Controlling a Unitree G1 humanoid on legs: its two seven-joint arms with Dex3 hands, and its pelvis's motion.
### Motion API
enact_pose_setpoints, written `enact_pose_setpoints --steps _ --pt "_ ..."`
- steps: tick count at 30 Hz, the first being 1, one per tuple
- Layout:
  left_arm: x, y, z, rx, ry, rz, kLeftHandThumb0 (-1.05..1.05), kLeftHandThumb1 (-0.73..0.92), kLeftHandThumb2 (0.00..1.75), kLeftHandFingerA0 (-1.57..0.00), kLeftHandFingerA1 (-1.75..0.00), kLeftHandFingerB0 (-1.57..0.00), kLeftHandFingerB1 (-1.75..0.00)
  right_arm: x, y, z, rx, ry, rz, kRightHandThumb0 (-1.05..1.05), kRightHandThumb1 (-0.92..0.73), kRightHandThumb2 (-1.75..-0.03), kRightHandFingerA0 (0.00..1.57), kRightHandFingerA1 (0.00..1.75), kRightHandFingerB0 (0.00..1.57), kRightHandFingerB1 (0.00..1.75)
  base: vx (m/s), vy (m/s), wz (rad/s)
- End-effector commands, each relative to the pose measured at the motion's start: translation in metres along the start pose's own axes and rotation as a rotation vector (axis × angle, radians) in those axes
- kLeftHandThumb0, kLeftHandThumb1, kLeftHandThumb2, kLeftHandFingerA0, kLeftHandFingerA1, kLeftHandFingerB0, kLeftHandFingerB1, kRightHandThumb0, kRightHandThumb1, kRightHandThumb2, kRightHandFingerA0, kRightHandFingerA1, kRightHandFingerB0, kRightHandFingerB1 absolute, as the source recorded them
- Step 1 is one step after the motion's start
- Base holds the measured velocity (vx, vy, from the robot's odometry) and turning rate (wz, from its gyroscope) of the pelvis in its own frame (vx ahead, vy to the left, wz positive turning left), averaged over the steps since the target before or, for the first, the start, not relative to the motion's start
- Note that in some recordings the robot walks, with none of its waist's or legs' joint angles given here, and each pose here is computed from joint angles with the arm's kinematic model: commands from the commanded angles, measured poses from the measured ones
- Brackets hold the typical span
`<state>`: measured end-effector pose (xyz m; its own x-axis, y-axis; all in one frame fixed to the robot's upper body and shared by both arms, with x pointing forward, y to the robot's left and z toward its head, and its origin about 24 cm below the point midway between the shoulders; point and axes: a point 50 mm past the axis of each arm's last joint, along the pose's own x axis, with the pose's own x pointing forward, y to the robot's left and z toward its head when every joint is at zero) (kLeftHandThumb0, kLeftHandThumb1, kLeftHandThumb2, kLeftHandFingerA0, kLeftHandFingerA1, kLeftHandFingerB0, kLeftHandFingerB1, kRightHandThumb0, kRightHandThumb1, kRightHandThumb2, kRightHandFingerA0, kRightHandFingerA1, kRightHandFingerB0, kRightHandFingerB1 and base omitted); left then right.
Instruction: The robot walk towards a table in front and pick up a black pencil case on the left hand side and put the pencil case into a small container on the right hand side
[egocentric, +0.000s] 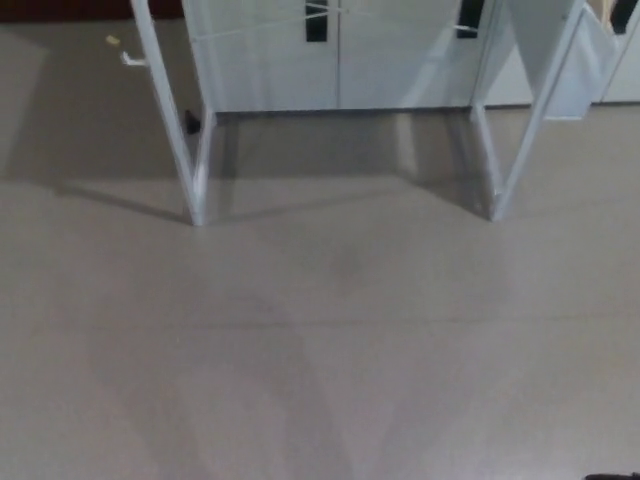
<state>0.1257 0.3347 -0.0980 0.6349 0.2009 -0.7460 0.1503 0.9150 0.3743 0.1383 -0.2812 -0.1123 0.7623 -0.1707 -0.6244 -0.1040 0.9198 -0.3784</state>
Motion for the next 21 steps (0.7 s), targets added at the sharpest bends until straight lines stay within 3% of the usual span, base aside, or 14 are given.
enact_pose_setpoints --steps 1,7,15,21 --pt "-0.0037 0.0036 -0.0057 0.006 0.008 0.008 -0.41 0.50 0.55 -0.38 -0.40 -0.28 -0.32 -0.0039 -0.0016 -0.0054 -0.023 0.011 -0.005 -0.28 -0.46 -0.53 0.65 0.52 0.44 0.44 0.31 -0.237 0.06" --pt "-0.0047 0.0041 -0.0080 0.036 0.019 0.009 -0.44 0.51 0.56 -0.40 -0.39 -0.27 -0.31 -0.0055 0.0002 -0.0085 -0.029 0.017 -0.014 -0.30 -0.44 -0.53 0.69 0.53 0.46 0.45 0.30 0.004 -0.05" --pt "-0.0052 0.0028 -0.0091 0.020 0.018 -0.009 -0.43 0.52 0.56 -0.38 -0.42 -0.26 -0.31 -0.0069 0.0011 -0.0120 -0.018 0.031 -0.012 -0.28 -0.45 -0.53 0.68 0.53 0.46 0.45 0.43 0.196 -0.29" --pt "-0.0051 0.0025 -0.0094 0.021 0.023 -0.009 -0.43 0.51 0.56 -0.38 -0.40 -0.28 -0.32 -0.0086 0.0022 -0.0137 -0.023 0.028 -0.006 -0.26 -0.45 -0.53 0.69 0.53 0.46 0.45 0.36 0.109 0.05"
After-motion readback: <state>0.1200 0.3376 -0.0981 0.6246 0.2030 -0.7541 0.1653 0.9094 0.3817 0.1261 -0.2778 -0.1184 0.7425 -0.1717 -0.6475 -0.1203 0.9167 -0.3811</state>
